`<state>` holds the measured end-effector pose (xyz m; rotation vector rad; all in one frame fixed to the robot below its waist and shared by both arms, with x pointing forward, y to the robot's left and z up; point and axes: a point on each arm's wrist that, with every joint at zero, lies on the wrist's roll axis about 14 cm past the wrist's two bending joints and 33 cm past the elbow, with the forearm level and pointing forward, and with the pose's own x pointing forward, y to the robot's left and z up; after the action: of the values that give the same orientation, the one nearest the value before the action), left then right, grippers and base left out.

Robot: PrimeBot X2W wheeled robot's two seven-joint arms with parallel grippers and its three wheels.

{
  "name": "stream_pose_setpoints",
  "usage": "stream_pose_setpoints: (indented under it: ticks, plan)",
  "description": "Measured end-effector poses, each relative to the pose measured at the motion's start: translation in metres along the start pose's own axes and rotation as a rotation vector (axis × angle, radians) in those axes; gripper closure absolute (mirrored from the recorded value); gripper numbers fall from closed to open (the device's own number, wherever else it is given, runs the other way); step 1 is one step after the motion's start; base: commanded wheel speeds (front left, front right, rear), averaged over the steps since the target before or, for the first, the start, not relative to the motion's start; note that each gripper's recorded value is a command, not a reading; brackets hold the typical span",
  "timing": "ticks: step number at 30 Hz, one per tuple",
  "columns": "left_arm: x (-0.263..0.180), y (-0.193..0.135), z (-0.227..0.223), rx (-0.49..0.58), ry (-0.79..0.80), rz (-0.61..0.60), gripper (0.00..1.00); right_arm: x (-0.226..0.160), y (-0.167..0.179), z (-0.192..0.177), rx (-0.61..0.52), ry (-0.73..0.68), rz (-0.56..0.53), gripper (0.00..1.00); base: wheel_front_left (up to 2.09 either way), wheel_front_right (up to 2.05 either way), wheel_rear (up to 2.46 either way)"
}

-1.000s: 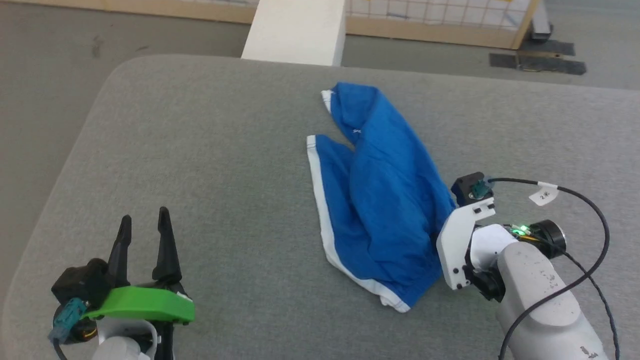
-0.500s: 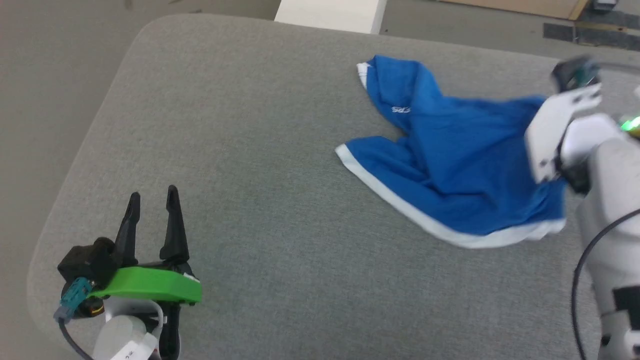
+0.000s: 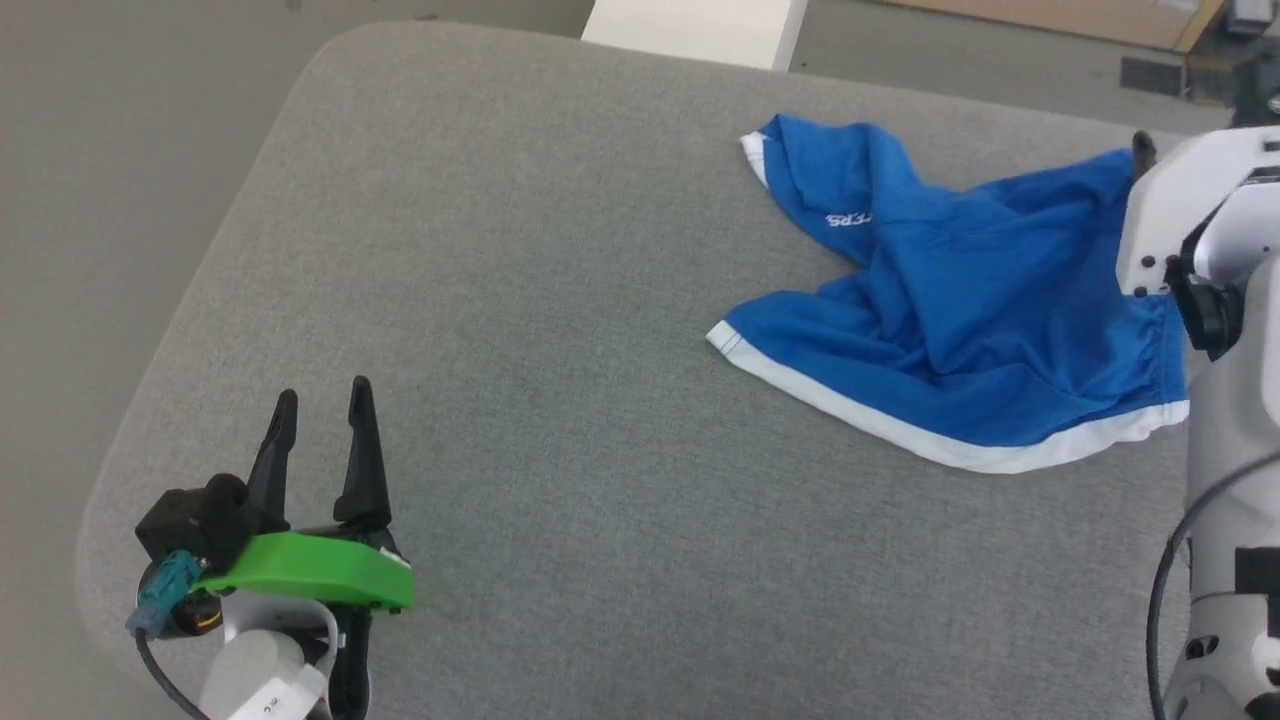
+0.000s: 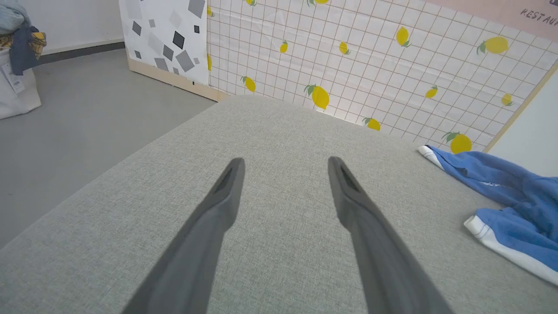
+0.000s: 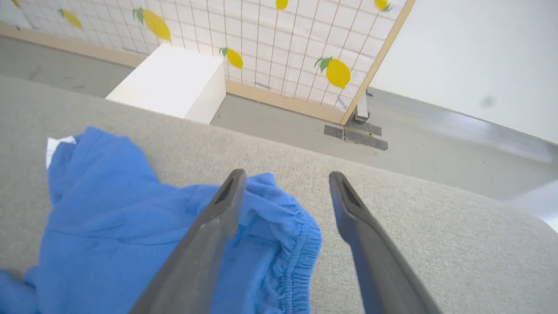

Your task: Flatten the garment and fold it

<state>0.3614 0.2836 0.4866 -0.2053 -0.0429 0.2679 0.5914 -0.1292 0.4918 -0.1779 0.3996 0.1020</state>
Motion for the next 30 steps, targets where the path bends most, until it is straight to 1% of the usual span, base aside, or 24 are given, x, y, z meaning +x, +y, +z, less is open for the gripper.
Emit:
stream_pose_setpoints:
  ticks: [3,6,10,12,14,18,21,24,27,30]
  plan:
    - [-0.004,-0.004,0.003,-0.001,-0.009,-0.015,0.00,-0.018,-0.005,0.019,0.062,-0.165,-0.012,0.00,0.00,0.00,0.00]
    - [-0.012,-0.010,0.003,0.006,-0.009,-0.035,0.00,-0.041,-0.004,0.019,0.139,-0.277,0.006,0.00,0.00,0.00,0.00]
    - [-0.016,-0.026,0.001,-0.003,-0.007,-0.086,0.00,-0.077,-0.012,-0.001,0.170,-0.364,0.000,0.00,0.00,0.00,0.00]
    - [-0.016,-0.038,0.003,-0.015,-0.017,-0.119,0.00,-0.097,-0.023,-0.018,0.219,-0.390,-0.022,0.00,0.00,0.00,0.00]
    - [-0.016,-0.048,0.007,-0.023,-0.030,-0.148,0.00,-0.115,-0.029,-0.041,0.256,-0.388,-0.036,0.00,0.00,0.00,0.00]
    - [-0.016,-0.070,0.006,-0.037,-0.027,-0.211,0.00,-0.148,-0.031,-0.098,0.319,-0.312,-0.055,0.00,0.00,0.00,0.00]
    - [-0.016,-0.082,0.005,-0.043,-0.025,-0.238,0.00,-0.168,-0.032,-0.123,0.347,-0.280,-0.069,0.00,0.00,0.00,0.00]
    - [-0.015,-0.093,0.000,-0.055,-0.011,-0.261,0.00,-0.181,-0.041,-0.132,0.403,-0.286,-0.099,0.00,0.00,0.00,0.00]
    - [-0.010,-0.105,-0.006,-0.067,0.014,-0.281,0.00,-0.189,-0.047,-0.132,0.420,-0.304,-0.118,0.00,0.00,0.00,0.00]
    - [0.009,-0.127,-0.011,-0.090,0.084,-0.315,0.00,-0.192,-0.054,-0.130,0.431,-0.324,-0.138,0.00,0.00,0.00,0.00]
